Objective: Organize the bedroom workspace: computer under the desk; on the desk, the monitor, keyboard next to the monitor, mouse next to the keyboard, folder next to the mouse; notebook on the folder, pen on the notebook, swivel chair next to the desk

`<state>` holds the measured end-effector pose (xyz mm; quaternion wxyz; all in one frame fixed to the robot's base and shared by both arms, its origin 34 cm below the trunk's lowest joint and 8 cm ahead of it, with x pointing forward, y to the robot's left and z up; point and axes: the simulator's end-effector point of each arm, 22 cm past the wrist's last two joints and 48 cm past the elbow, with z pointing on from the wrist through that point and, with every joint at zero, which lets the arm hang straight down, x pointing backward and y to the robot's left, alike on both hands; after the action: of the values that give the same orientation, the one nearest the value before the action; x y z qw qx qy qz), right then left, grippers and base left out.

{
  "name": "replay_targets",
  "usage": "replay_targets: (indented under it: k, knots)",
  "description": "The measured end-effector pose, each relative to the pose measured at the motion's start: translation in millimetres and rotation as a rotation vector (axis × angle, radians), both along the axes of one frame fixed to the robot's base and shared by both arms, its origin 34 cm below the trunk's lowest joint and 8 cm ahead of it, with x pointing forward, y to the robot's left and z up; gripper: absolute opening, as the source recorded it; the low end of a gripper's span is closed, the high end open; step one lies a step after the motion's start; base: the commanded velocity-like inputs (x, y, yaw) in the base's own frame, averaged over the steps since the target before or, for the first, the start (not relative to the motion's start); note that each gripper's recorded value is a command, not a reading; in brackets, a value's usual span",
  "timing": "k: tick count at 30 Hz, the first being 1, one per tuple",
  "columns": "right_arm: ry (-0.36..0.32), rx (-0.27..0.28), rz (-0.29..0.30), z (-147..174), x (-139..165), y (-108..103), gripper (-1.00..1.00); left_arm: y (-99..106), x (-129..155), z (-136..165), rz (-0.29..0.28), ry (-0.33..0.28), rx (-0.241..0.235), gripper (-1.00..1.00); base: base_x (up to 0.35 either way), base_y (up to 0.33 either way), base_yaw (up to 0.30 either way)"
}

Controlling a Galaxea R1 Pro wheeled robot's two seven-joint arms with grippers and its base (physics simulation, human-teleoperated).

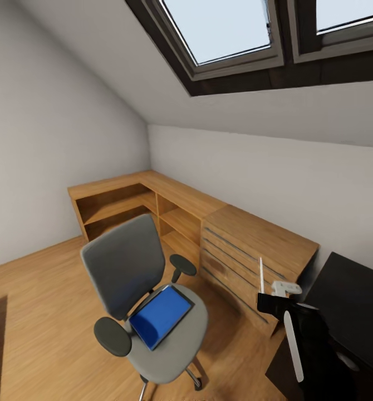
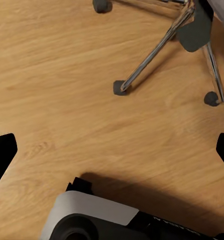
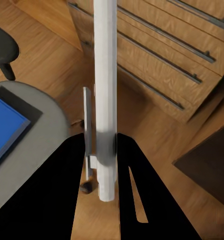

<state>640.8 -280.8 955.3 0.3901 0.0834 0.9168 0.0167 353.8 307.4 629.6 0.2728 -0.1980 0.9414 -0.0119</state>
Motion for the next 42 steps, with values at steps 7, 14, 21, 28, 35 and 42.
replay_targets:
  k: [7,14,21,28,35,42]
  knots:
    - [0.001,0.001,0.001,-0.5,-0.2,0.6,-1.00,0.2,0.2,0.2,0.000,-0.001,0.001,1.00,-0.013,-0.014,-0.244]
    - [0.003,0.001,0.001,-1.4,0.1,0.6,-1.00,-0.1,0.0,-0.2,0.000,0.000,0.001,1.00,-0.165,-0.023,-0.228]
    - [0.004,0.001,0.001,-2.0,0.0,0.3,-1.00,-1.3,-0.5,-0.4,-0.001,-0.001,0.000,1.00,-0.231,-0.108,-0.038]
    - [0.004,0.002,0.001,-2.2,-0.4,0.2,-1.00,-1.8,-1.2,-0.7,-0.001,0.002,-0.002,1.00,-0.005,-0.003,-0.194]
    - [0.003,0.000,-0.002,-1.7,-0.4,-1.4,-1.00,-1.9,-1.3,-0.7,-0.001,0.002,-0.002,1.00,0.000,0.000,-0.257]
    - [0.006,0.008,-0.037,-3.6,-3.4,-15.0,-1.00,-2.8,-1.3,-0.8,-0.001,0.002,-0.004,1.00,0.000,0.000,-0.259]
